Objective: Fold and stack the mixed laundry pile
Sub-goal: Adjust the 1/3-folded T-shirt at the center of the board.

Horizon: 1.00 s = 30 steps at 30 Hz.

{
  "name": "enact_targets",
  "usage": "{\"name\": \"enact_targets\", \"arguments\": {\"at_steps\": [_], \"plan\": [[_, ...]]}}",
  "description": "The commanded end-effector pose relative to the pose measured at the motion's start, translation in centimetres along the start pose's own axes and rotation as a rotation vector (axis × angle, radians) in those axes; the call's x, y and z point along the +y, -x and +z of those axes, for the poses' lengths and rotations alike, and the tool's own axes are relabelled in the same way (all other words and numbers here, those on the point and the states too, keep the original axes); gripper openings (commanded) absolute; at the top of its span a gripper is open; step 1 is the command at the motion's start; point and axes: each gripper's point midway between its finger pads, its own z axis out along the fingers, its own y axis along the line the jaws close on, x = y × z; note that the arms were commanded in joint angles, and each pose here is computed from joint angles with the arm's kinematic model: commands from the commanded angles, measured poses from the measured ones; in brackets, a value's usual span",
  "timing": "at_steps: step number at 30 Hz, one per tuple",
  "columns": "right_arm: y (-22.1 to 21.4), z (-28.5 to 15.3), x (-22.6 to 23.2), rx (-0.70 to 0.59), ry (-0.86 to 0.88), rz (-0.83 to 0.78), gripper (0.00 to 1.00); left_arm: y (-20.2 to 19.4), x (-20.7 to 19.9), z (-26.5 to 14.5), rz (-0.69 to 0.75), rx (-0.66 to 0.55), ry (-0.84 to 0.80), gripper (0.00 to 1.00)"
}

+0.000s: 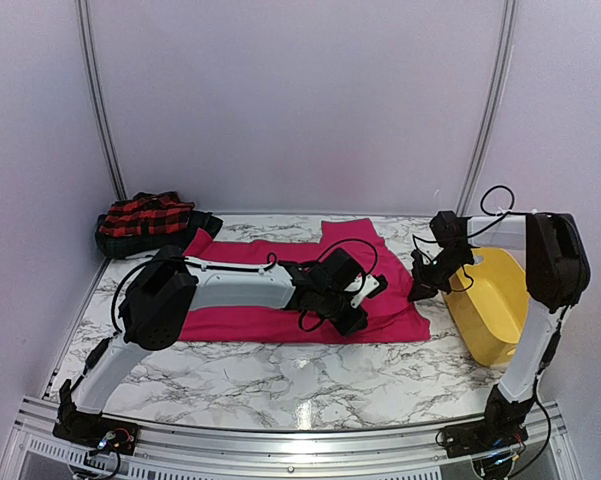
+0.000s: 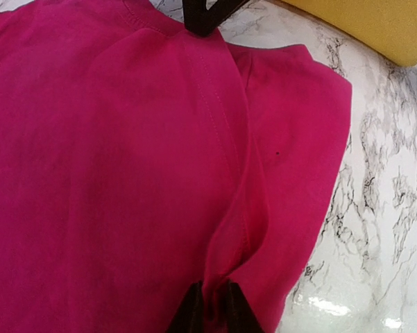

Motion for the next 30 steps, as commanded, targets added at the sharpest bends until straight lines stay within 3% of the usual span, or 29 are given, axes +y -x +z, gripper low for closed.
{"name": "enact_targets", "arguments": {"at_steps": [1, 2, 8, 14, 24, 26, 28, 30], "plan": [[1.5, -1.4, 0.9, -0.043, 0.023, -0.007, 0.0, 4.3, -0.1, -2.8, 0.008, -0.102, -0.022, 0.04], [1.7, -1.6, 1.0, -0.047, 0.028, -0.006, 0.0, 4.4, -0.1, -2.9, 0.008, -0.103, -0.021, 0.0], [4.0, -2.9, 2.8, -0.1, 0.083, -0.007, 0.0, 5.9, 1.4, -4.7, -0.06, -0.147, -0.007, 0.0], [6.7, -3.5, 4.3, -0.143, 0.138, 0.009, 0.0, 7.7, 6.9, -7.7, -0.171, -0.227, 0.079, 0.0], [11.1, -2.2, 6.9, -0.179, 0.244, 0.027, 0.0, 5.1, 14.5, -7.8, -0.274, -0.202, 0.229, 0.0], [11.9, -2.4, 7.4, -0.2, 0.265, 0.032, 0.06, 4.5, 16.1, -7.7, -0.303, -0.199, 0.283, 0.0], [12.6, -2.9, 7.9, -0.224, 0.28, 0.034, 0.23, 4.0, 18.0, -8.0, -0.348, -0.201, 0.35, 0.17], [13.1, -3.9, 8.2, -0.253, 0.281, 0.022, 0.36, 3.6, 19.4, -8.5, -0.387, -0.205, 0.397, 0.52]]}}
